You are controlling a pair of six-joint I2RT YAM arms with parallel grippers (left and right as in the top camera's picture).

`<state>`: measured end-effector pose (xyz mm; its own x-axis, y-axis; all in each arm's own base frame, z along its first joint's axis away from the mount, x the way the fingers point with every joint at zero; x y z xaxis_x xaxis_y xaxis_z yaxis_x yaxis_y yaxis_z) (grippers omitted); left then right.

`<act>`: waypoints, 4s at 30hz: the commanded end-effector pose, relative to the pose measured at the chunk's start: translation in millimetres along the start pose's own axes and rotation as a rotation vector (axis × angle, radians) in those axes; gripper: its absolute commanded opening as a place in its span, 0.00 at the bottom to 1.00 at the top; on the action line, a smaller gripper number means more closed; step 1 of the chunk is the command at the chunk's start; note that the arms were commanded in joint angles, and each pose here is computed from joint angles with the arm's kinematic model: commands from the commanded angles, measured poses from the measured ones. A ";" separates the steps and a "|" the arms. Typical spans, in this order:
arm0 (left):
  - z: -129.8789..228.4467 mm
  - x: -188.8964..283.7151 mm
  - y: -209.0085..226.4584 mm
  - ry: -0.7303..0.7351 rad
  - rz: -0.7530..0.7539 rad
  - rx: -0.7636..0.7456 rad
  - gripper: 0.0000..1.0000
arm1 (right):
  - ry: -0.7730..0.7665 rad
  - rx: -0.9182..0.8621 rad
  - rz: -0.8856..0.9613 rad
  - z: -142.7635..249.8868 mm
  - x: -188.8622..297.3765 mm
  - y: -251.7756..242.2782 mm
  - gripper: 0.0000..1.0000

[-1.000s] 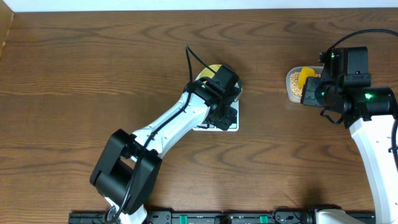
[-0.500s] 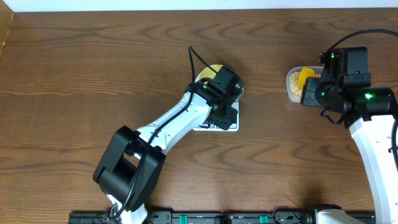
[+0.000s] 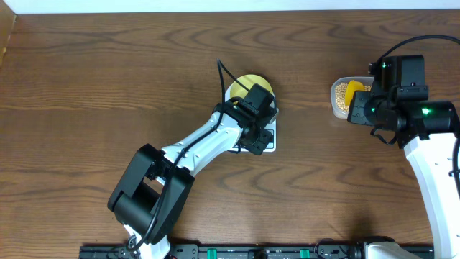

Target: Scoop item into bowl and weigh 50g on scale

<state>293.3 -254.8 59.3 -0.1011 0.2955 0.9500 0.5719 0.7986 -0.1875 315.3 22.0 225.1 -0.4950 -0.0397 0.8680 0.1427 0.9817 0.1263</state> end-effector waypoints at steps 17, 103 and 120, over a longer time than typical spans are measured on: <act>1.4 -12.0 3.3 -0.018 -0.012 -0.044 0.34 | -0.048 -0.013 -0.006 -7.7 15.5 0.1 0.01; 83.4 188.4 7.7 -0.088 -0.188 0.155 0.93 | -0.013 -0.015 0.068 0.4 18.1 -11.2 0.01; 75.9 187.0 -5.2 -0.120 -0.182 0.080 0.93 | -0.031 -0.032 0.280 0.5 22.9 -42.2 0.01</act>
<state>204.8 -163.9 210.0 -0.2579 0.2006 0.9451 0.4669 0.8823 -0.0598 294.2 -9.8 224.0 -0.4176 0.1786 0.8909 0.2528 0.9646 -0.0749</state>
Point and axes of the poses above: each gripper's point midway between its finger pads, its own x axis back along the fingers, its own y axis along the line the jaws close on, z = x × y, the point moved 3 cm from there along x, back along the fingers
